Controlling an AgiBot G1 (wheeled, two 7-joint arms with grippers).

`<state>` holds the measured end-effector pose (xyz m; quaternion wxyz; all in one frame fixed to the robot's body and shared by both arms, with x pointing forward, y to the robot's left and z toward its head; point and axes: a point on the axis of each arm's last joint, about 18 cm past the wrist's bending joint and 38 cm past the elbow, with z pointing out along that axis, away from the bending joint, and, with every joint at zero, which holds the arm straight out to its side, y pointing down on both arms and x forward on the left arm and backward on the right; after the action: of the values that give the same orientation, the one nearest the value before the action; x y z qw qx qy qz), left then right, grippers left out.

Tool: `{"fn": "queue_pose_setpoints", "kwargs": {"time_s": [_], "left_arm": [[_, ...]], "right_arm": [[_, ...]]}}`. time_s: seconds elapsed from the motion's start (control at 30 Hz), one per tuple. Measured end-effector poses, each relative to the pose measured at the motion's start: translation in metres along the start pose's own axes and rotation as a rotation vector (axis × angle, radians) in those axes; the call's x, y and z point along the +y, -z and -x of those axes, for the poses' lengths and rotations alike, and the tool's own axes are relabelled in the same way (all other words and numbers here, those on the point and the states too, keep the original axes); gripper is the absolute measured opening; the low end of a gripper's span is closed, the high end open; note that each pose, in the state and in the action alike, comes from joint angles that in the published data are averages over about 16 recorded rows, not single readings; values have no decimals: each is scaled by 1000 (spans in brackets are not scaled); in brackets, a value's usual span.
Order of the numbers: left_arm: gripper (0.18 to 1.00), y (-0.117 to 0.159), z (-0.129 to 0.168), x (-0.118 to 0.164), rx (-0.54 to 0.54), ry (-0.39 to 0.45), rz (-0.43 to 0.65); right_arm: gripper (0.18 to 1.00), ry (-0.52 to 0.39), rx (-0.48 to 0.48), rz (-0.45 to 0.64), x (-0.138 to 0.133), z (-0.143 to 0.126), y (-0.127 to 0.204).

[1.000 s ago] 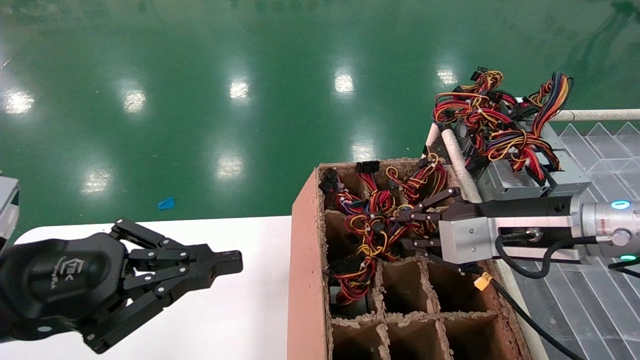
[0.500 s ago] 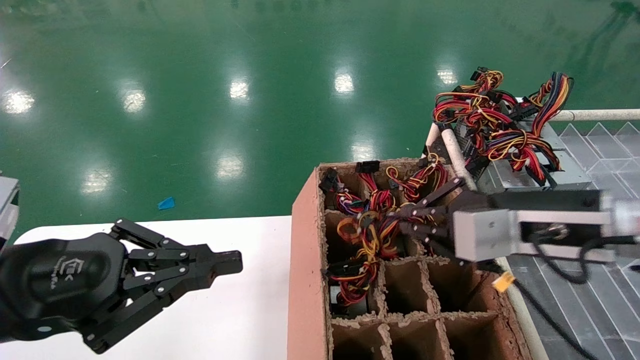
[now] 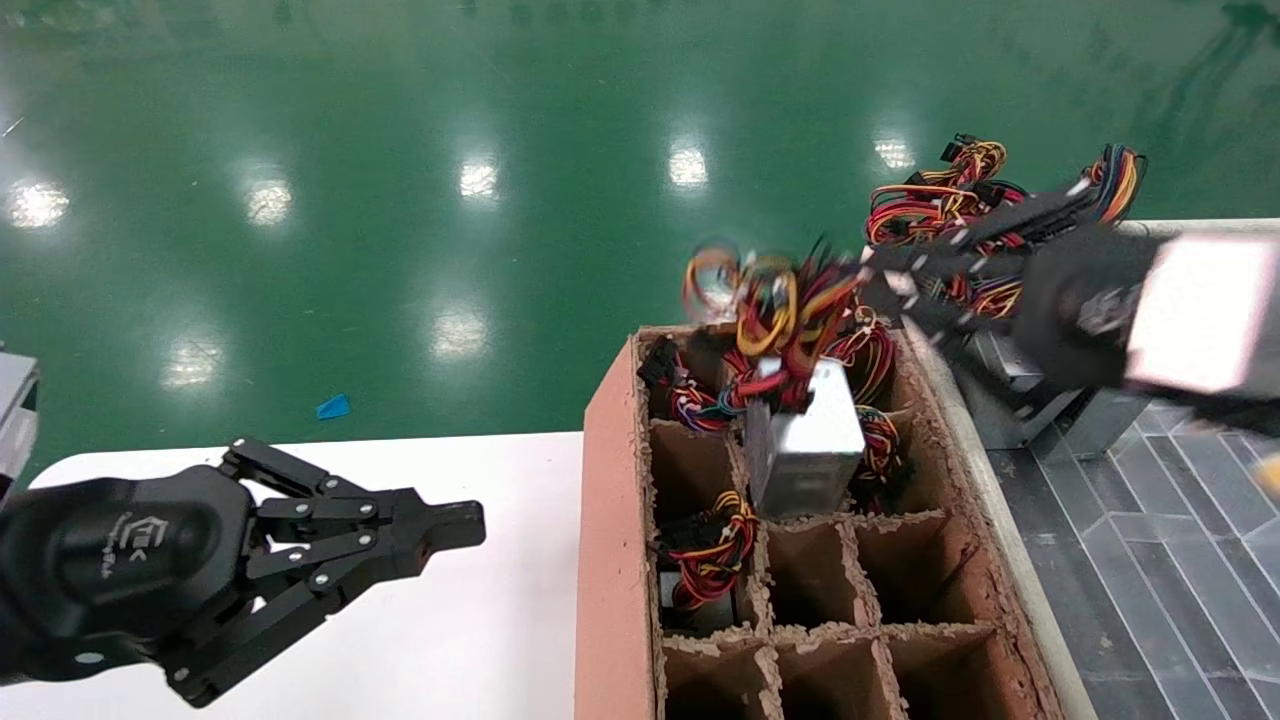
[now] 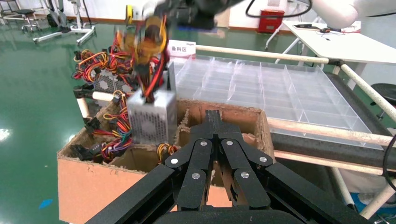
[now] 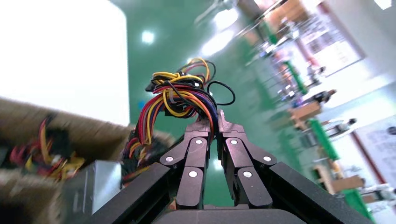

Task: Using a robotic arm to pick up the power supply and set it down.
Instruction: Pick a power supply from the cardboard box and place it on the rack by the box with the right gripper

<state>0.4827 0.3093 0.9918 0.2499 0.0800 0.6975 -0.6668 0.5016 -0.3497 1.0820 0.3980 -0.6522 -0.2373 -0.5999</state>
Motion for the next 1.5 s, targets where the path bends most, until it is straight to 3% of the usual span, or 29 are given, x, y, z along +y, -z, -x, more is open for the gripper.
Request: {"fn": "queue_pose_setpoints", "kwargs": {"time_s": [0.33, 0.67, 1.13, 1.5], "left_arm": [[191, 0, 0, 0, 0, 0, 0], [191, 0, 0, 0, 0, 0, 0], [191, 0, 0, 0, 0, 0, 0], [191, 0, 0, 0, 0, 0, 0]], "right_arm": [[200, 21, 158, -32, -24, -41, 56], [200, 39, 250, 49, -30, -62, 117], [200, 9, 264, 302, 0, -57, 188], [199, -68, 255, 393, 26, -38, 223]]}}
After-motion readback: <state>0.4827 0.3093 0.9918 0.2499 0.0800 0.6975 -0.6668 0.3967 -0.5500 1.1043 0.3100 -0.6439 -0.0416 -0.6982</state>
